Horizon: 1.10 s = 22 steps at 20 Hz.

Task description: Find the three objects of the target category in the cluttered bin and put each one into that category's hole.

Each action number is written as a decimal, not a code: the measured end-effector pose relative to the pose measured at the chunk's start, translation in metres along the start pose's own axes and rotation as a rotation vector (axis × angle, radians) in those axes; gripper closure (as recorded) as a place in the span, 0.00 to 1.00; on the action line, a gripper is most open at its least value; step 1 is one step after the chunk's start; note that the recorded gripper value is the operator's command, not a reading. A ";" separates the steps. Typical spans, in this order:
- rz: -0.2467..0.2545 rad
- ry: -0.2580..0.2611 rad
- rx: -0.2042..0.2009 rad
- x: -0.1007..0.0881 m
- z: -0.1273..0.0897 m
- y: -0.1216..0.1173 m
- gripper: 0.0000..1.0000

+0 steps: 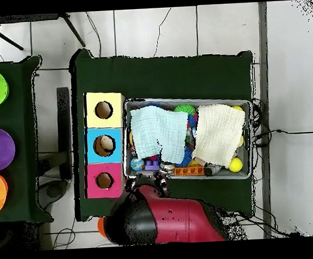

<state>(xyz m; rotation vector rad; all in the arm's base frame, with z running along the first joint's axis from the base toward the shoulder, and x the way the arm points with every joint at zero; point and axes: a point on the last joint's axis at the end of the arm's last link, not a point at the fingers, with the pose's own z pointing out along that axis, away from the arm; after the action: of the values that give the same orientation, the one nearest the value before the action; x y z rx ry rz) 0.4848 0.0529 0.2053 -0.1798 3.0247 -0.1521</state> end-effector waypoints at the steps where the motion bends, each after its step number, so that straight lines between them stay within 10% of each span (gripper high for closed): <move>1: 0.000 -0.004 0.000 -0.004 0.001 -0.003 0.00; 12: 0.029 -0.042 -0.020 -0.057 0.025 -0.047 0.00; 22: -0.010 -0.016 -0.038 -0.066 0.073 -0.074 0.00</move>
<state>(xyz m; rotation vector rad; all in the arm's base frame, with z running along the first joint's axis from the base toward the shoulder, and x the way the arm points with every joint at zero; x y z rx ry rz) 0.5670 -0.0187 0.1480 -0.1982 3.0125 -0.0938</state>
